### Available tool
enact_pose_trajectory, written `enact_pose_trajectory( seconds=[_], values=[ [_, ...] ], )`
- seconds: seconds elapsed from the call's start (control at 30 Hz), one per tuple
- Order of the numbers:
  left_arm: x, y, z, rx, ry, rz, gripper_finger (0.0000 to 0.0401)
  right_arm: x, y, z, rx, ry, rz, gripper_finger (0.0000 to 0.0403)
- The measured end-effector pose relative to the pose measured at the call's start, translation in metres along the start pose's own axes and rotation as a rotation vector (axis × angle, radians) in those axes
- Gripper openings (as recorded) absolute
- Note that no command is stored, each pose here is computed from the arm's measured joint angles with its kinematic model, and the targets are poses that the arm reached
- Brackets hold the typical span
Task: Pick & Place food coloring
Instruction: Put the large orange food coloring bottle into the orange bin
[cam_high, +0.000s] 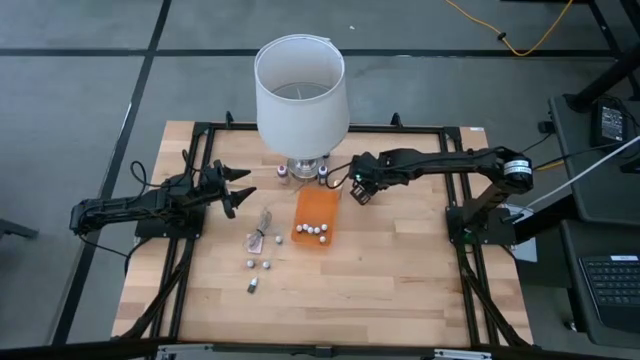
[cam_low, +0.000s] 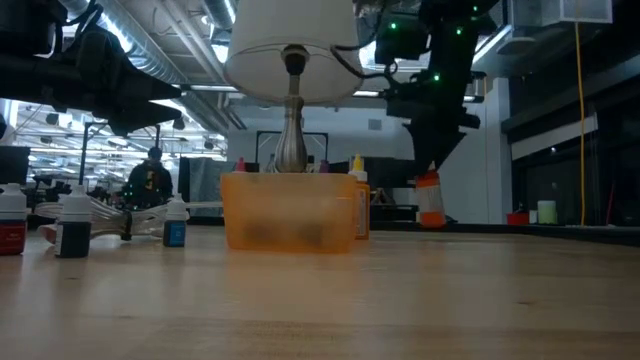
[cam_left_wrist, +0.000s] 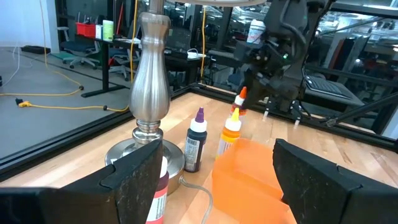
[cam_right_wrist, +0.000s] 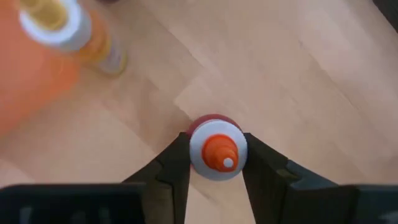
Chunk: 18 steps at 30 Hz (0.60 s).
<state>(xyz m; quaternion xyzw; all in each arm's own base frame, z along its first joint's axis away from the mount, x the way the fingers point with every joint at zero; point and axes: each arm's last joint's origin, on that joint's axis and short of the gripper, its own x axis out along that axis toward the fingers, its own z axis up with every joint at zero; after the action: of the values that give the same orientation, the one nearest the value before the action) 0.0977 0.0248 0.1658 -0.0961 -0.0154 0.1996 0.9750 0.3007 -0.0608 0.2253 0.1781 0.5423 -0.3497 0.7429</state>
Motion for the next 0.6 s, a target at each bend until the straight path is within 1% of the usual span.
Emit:
enact_pose_trajectory(
  seconds=[0.33,0.47,0.6],
  values=[
    [0.0,0.0,0.0,0.0,0.0,0.0,0.0294,-0.049,0.033,-0.001,-0.09,-0.025,0.07,0.0122],
    [0.0,0.0,0.0,0.0,0.0,0.0,0.0294,-0.065,0.054,0.003,-0.147,-0.039,0.099,0.0122],
    [0.0,0.0,0.0,0.0,0.0,0.0,0.0294,-0.071,0.078,0.008,-0.234,-0.049,0.133,0.0122]
  ],
)
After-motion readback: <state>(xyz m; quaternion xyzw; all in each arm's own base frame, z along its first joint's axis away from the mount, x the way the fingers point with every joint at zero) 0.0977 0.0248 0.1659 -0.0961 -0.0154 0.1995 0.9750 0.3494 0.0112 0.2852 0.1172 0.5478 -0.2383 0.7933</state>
